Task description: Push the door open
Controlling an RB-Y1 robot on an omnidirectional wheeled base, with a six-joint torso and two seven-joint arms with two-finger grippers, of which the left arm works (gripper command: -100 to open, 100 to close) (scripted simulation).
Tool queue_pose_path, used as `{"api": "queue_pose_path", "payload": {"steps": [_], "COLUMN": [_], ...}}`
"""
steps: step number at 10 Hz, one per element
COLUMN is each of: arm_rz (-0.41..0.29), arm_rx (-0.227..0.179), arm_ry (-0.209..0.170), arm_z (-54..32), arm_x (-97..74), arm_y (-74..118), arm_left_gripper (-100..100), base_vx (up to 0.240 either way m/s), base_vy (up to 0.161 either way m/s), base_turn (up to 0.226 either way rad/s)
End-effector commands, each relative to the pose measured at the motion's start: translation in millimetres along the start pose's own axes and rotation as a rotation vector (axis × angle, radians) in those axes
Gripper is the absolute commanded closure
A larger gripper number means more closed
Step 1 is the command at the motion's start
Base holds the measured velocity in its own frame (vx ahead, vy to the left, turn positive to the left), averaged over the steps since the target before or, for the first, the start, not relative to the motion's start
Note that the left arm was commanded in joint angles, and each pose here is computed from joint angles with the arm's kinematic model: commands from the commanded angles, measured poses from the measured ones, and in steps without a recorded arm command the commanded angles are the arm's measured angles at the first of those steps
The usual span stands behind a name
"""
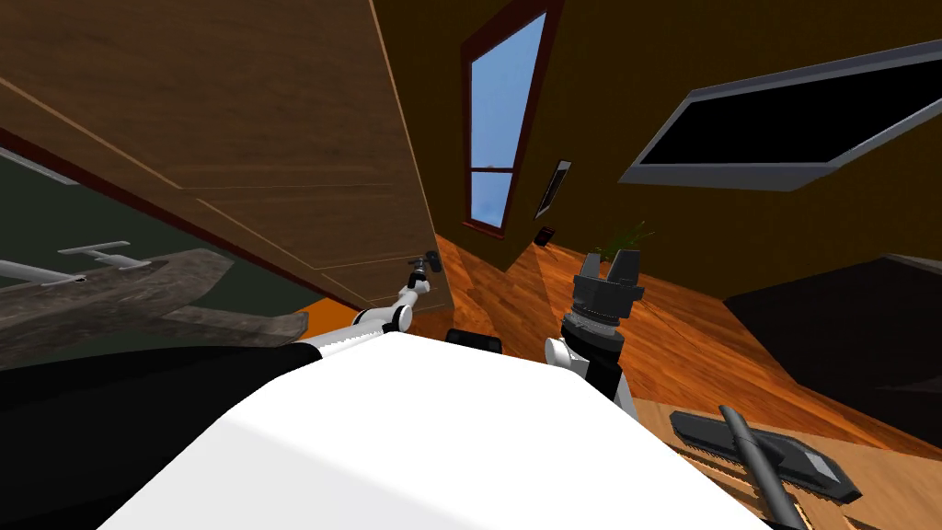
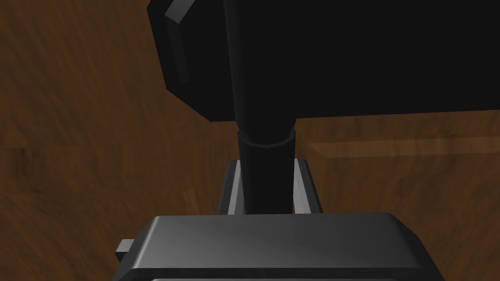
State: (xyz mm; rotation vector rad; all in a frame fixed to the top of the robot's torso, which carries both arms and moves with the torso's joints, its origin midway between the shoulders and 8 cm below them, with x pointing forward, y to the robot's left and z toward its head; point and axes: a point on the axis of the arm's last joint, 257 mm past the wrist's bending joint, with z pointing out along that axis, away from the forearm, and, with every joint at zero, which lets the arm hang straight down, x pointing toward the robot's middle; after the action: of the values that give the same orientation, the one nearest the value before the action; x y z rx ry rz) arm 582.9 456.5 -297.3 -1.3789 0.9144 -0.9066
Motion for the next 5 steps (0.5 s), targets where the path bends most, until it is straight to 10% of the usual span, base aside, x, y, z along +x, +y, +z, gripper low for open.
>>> {"api": "queue_pose_path", "payload": {"steps": [1,5], "arm_rz": [0.000,0.002], "arm_rx": [0.007,-0.001], "arm_ry": [-0.017,-0.045], "arm_z": [2.2,-0.7], "arm_x": [-10.8,-27.7], "arm_y": [-3.8,-0.5], "arm_left_gripper": [100,100], "base_vx": [0.173,0.140], "base_vy": [-0.084,-0.054], "base_turn": [0.053,0.052]}}
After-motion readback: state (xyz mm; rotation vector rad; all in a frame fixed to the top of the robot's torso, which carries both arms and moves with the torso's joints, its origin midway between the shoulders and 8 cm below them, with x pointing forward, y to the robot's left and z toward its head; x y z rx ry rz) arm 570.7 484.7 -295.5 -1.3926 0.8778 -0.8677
